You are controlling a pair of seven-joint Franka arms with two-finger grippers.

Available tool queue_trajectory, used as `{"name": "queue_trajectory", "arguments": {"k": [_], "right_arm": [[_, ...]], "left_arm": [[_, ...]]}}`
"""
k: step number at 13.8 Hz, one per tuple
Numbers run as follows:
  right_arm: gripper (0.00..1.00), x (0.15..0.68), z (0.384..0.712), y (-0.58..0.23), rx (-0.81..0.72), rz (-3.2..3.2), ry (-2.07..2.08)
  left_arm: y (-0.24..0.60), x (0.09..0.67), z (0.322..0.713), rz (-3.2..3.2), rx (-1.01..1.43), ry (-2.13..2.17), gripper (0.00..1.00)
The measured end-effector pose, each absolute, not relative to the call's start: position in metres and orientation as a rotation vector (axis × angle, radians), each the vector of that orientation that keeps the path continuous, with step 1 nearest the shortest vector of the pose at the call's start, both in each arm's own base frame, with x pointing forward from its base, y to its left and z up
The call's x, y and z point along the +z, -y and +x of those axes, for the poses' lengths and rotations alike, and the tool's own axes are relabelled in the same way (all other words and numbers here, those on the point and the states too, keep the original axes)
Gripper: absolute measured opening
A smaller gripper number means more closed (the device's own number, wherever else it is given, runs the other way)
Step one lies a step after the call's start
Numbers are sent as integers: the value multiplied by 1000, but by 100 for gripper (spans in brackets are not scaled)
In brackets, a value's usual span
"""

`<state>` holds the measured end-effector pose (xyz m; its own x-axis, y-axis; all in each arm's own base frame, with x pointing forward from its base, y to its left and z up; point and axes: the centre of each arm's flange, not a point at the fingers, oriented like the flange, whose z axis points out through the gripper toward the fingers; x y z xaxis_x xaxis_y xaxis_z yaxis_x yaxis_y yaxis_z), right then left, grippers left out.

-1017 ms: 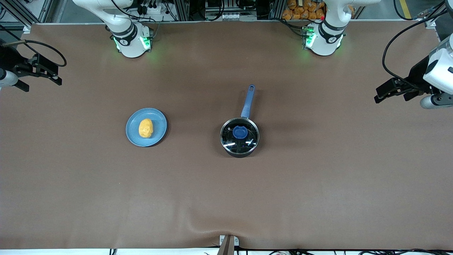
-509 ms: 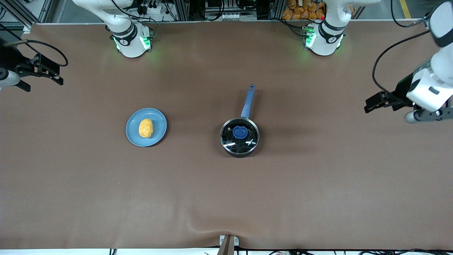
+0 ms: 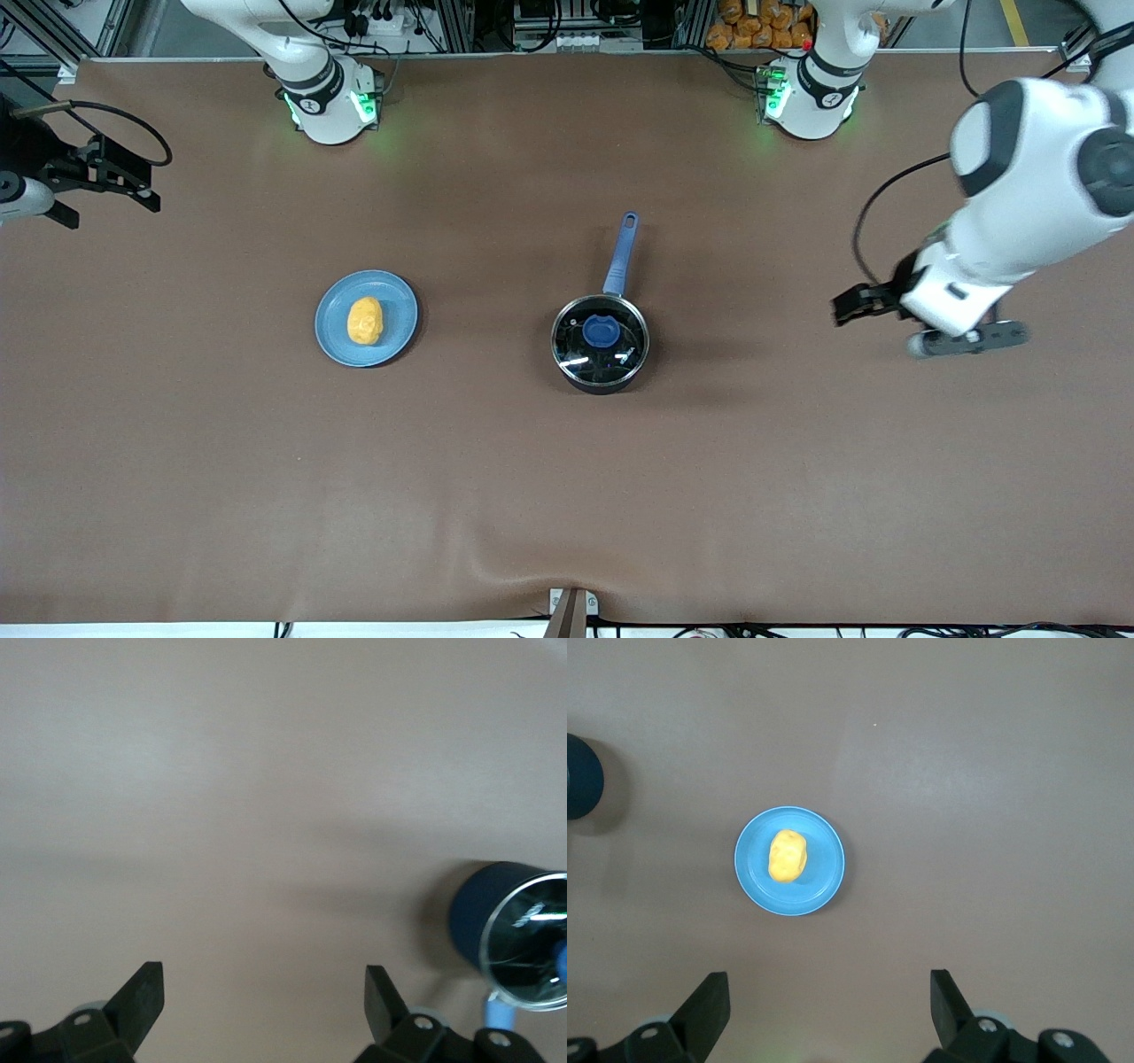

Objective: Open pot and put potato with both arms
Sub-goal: 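Move the left gripper over the glass lid's blue knob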

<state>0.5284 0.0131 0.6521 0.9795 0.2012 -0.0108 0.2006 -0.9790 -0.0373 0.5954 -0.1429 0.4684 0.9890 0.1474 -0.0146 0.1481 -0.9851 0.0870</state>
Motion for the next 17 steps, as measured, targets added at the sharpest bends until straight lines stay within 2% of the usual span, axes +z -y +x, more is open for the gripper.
{"name": "queue_trajectory", "arguments": {"k": [9,13,17], "right_arm": [[100,650,527,-13,44,-3088,314],[100,650,527,-14,45,-3088,315],[100,650,527,-14,45,-3088,315]], "left_arm": [[339,418,572,3002,-82,-431,100],[394,380,568,2982,-93,-486,100],[442,338,545,3006,-43,-561,100]]}}
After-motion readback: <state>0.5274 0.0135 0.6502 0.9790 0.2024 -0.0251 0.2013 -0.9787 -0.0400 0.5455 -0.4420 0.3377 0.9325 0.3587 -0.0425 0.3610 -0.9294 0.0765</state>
